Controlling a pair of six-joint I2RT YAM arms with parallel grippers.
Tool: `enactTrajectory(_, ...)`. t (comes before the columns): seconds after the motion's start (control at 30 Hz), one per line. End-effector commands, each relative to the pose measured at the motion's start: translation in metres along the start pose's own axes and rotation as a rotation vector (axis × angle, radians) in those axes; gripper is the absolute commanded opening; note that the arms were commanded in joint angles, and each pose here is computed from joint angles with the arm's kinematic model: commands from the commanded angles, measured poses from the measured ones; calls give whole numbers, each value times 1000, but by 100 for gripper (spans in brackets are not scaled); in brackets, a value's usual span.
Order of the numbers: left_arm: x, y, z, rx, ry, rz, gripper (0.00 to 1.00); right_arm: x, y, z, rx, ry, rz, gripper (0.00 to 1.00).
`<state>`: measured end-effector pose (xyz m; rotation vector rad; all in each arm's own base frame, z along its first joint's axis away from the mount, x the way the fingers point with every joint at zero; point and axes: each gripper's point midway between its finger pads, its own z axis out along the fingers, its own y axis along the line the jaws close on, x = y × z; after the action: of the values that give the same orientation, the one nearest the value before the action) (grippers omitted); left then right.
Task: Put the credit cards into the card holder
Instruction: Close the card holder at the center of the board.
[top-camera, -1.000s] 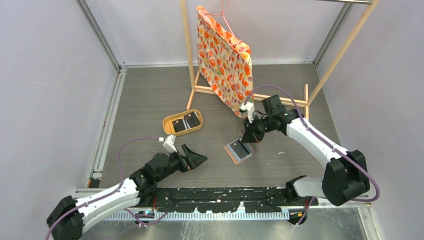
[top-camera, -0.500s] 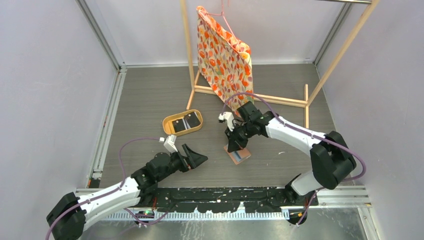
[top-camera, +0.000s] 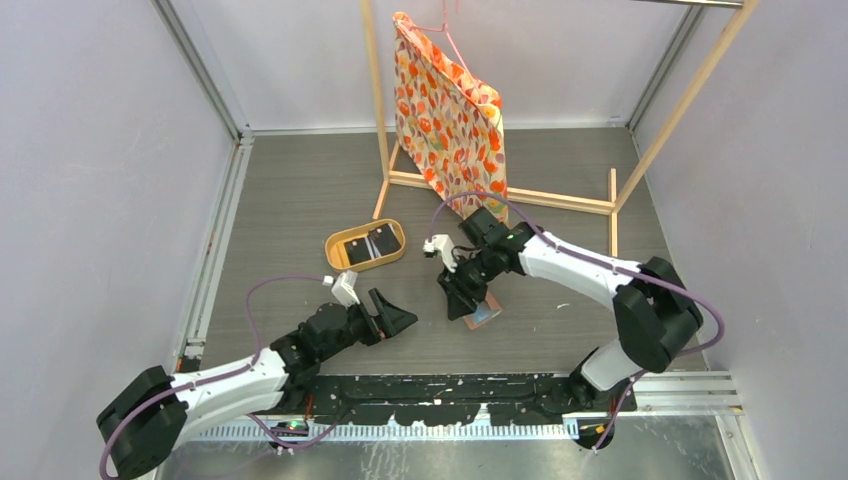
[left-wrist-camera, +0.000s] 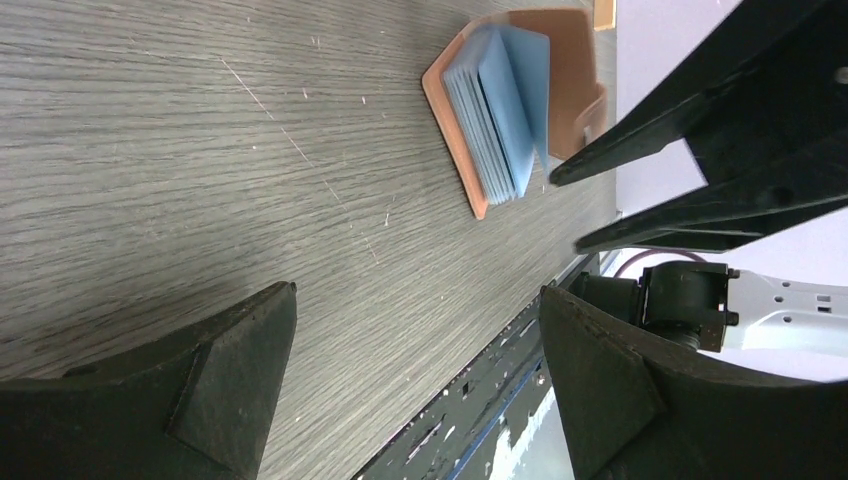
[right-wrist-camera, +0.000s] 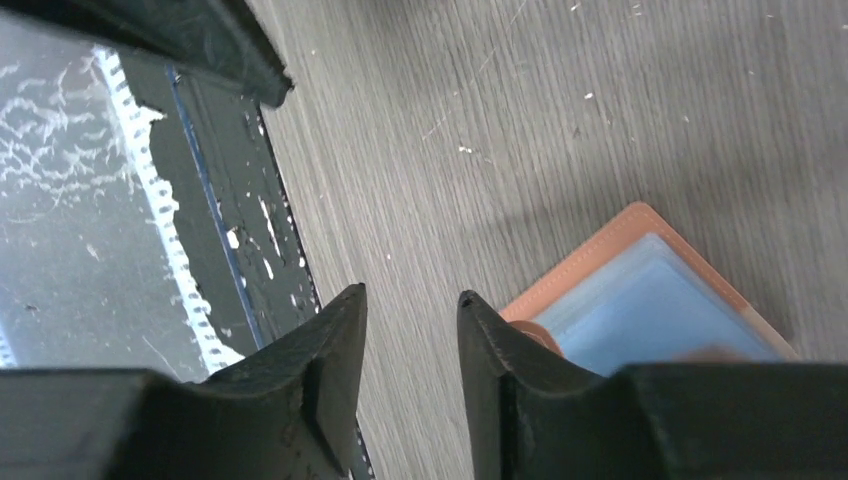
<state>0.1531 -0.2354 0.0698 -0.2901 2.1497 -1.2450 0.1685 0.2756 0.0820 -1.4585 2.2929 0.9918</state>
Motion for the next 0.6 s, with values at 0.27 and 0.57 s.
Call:
enactTrajectory(0.27,-17,-31,4,84,-51,17,92,6,-14,-142,163,-296,-116,51)
enactTrajectory(0.57,-13,-34,4,95,-28,7,91,43,-113,-146,500,-222,265,28)
